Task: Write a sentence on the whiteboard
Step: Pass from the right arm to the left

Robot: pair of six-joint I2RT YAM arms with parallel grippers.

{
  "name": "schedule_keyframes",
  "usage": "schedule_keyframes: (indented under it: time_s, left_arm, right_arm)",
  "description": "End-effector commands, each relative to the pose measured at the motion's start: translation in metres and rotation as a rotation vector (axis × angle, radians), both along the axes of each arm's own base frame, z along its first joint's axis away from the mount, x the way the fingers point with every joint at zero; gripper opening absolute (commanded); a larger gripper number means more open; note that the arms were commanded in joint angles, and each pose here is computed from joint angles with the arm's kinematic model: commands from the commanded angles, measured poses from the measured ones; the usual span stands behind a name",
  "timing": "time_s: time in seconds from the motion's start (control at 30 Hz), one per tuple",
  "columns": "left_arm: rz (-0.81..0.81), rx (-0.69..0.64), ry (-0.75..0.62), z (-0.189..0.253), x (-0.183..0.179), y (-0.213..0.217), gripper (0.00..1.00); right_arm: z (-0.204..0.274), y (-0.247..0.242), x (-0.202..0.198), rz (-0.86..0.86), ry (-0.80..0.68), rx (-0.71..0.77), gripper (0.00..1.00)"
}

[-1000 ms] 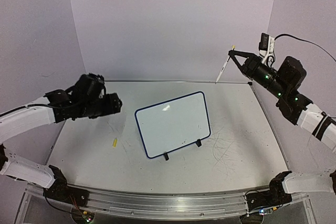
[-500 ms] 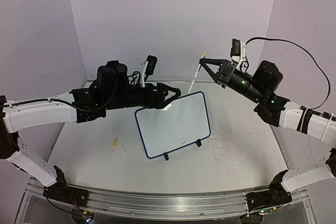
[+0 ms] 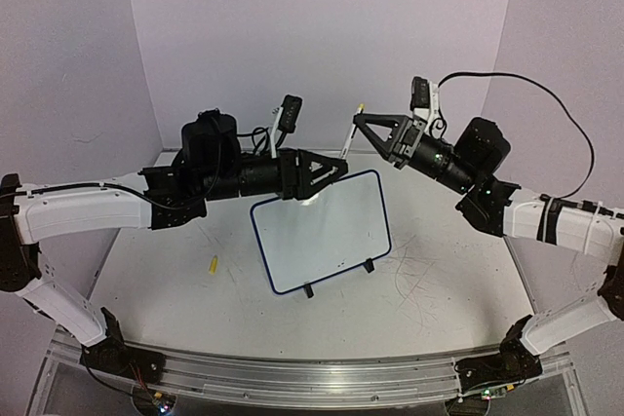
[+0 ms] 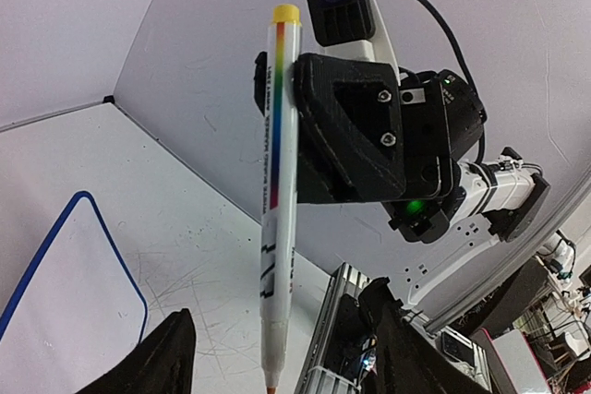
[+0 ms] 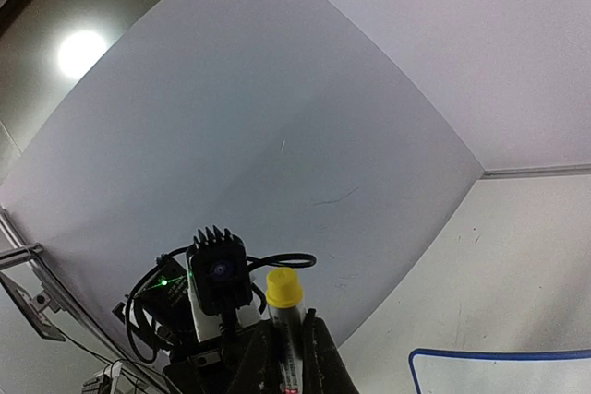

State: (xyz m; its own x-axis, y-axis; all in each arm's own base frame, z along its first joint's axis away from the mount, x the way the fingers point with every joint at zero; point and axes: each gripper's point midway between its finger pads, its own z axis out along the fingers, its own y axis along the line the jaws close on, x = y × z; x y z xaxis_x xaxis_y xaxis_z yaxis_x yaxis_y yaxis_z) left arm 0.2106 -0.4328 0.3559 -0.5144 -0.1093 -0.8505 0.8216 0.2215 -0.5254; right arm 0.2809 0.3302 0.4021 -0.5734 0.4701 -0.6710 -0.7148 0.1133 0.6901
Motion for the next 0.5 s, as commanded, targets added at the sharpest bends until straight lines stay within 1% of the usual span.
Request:
schedule_keyframes:
  time_s: [0.0,0.1,0.33,0.4,0.47]
  left_arm:
    - [-0.015,-0.096,-0.077,0.0411,-0.0014,-0.0002,0.6]
    - [-0.015,-0.094,-0.078,0.0401,-0.0007,-0.0014,0.57]
    - [-0.004,-0.085,-0.074,0.0352,0.001,-0.0006,0.45]
    - [0.003,-0.085,-0.084,0.0363,0.0004,0.0022,0.4]
    - [0.019,-0.084,-0.092,0.0363,0.0011,0.0058,0.33]
  right_arm:
    - [0.025,0.002,-0.0135,0.049,-0.066,0.065,0.0]
    - [0.0254,0.0035,-0.0156,0.06,-0.068,0.069,0.0]
    - [0.026,0.0086,-0.0197,0.093,-0.066,0.074,0.0]
    - [0.0255,0.0105,-0.0208,0.103,-0.065,0.074,0.0]
    - [0.0232,0.012,-0.0216,0.112,-0.061,0.072,0.0]
